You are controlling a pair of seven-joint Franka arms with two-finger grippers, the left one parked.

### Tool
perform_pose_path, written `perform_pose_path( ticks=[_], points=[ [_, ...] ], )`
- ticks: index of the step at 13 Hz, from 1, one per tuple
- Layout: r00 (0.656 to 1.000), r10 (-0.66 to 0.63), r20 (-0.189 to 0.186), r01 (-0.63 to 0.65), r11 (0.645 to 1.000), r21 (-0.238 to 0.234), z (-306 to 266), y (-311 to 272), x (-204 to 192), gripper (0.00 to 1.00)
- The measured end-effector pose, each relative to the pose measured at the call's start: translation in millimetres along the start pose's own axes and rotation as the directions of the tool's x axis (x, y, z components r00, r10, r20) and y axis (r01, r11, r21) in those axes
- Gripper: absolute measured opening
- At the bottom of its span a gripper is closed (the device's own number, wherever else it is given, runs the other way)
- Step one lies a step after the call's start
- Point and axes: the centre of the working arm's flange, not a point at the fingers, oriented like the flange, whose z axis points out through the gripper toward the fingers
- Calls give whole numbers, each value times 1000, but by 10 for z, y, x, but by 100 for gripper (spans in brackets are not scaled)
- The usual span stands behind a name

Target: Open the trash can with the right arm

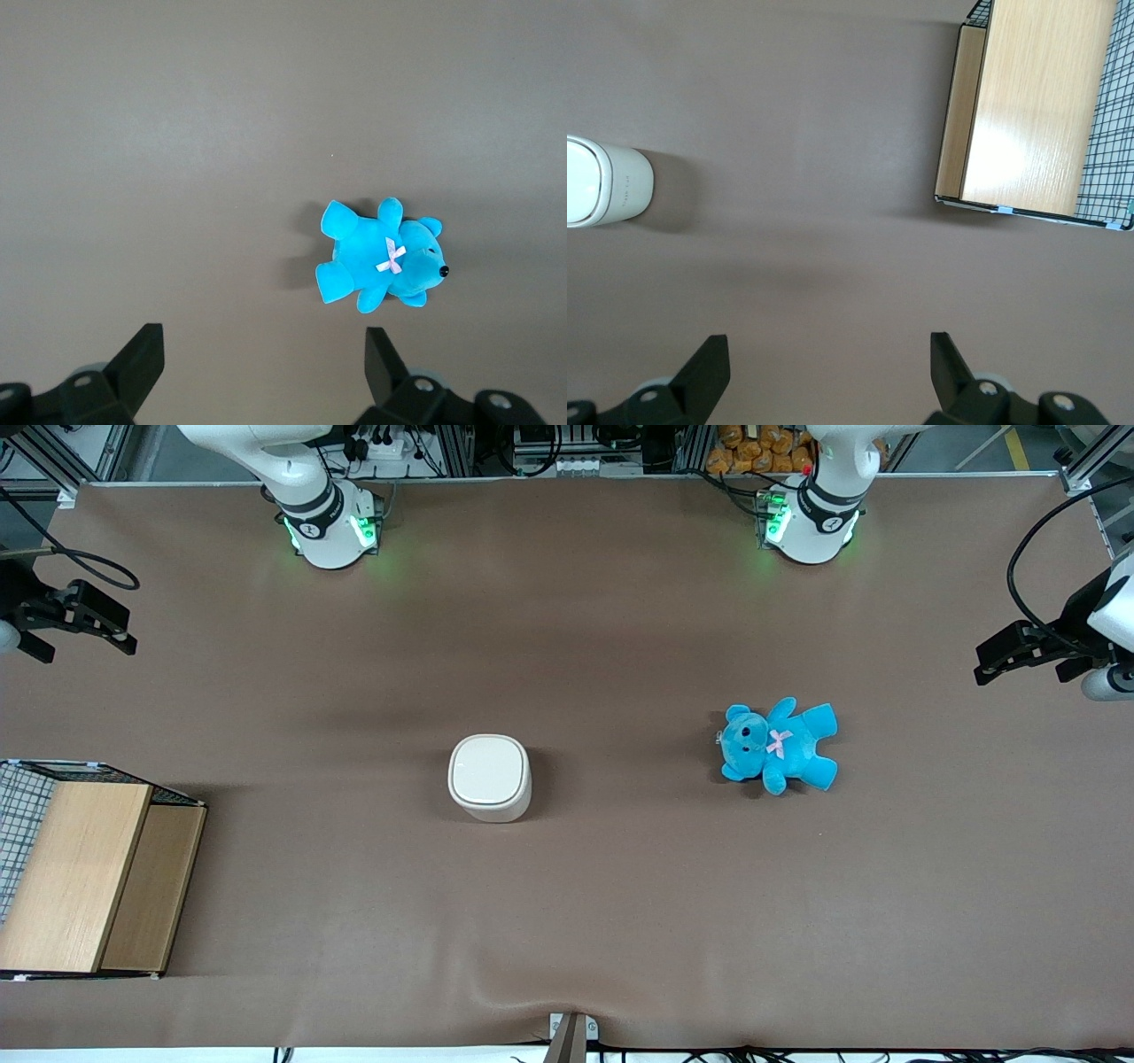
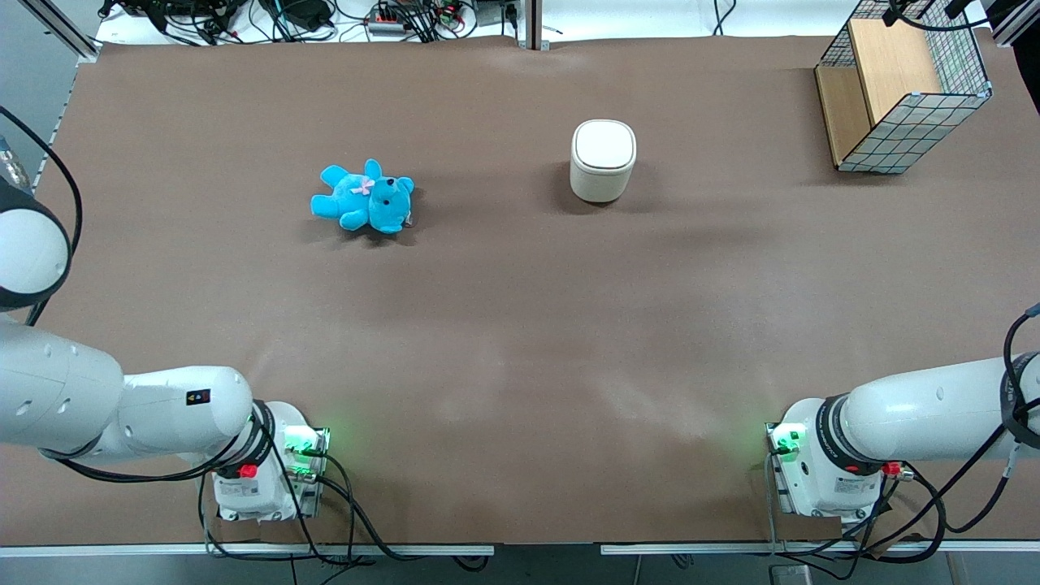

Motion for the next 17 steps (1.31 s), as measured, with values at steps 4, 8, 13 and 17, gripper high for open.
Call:
perform_pose_path(
  ticks=[4, 8, 13, 17],
  points=[
    [1000, 6, 0, -6, 1000, 2, 0, 27, -4, 100],
    [1000, 4, 5, -4, 1000, 19, 47, 39, 19, 100],
    [1000, -8, 20, 8, 1000, 29, 247, -496, 207, 100],
    [999, 38, 11, -39, 999, 25, 502, -1160, 406, 100]
  ],
)
